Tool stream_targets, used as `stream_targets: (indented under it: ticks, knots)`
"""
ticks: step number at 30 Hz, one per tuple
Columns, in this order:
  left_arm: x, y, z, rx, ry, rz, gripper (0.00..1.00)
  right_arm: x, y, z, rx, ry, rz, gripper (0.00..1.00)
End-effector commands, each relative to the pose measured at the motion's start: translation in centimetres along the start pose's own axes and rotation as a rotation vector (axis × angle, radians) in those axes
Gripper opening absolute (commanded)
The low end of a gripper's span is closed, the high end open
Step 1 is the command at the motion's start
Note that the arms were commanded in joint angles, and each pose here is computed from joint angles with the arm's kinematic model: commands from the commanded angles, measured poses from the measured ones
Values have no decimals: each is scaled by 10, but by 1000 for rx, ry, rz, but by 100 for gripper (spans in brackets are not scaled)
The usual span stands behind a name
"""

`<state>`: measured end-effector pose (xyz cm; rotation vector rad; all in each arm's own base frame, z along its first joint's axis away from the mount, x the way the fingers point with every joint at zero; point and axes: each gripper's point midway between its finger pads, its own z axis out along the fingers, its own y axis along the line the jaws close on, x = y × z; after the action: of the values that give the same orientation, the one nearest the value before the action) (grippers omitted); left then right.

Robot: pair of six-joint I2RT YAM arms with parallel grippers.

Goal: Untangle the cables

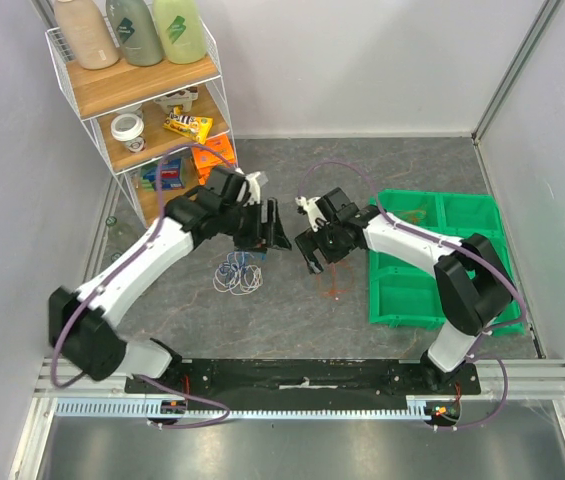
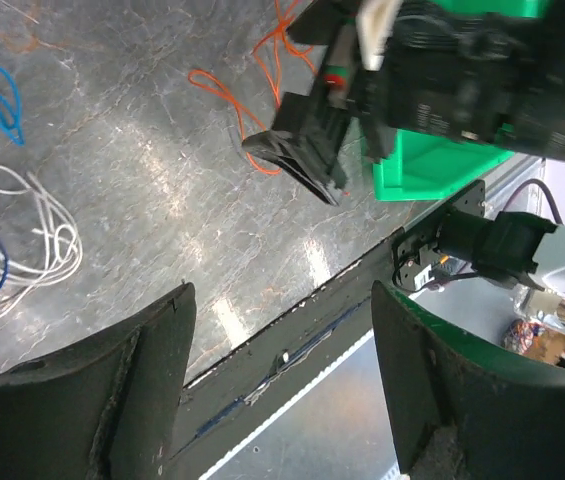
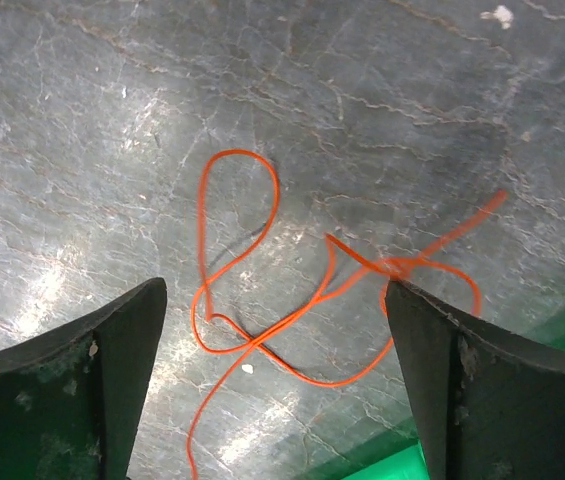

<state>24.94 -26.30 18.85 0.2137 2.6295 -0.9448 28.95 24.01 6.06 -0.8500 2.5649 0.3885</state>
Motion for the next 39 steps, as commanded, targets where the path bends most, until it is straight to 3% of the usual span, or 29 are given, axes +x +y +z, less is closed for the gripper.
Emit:
stream_targets:
  ticks: [1,8,16,21,34,39]
  knots:
    - [5,7,-42,-43,-113,91,77,-12,3,7,13,-66,-75,98]
    - [21,25,-85,-122,-257,175,77,1,-22,18,293,13,-4,98]
    - [30,31,-93,-137,-245,242,76,-14,-29,-10,468,-76,105,98]
    - [31,30,-90,-130,-236,249,76,0,-46,-4,590,37,114,98]
    - [32,29,-90,-119,-228,255,75,29,-34,20,409,-14,225,98]
    - [33,27,-87,-106,-212,251,75,53,-22,37,284,8,280,87]
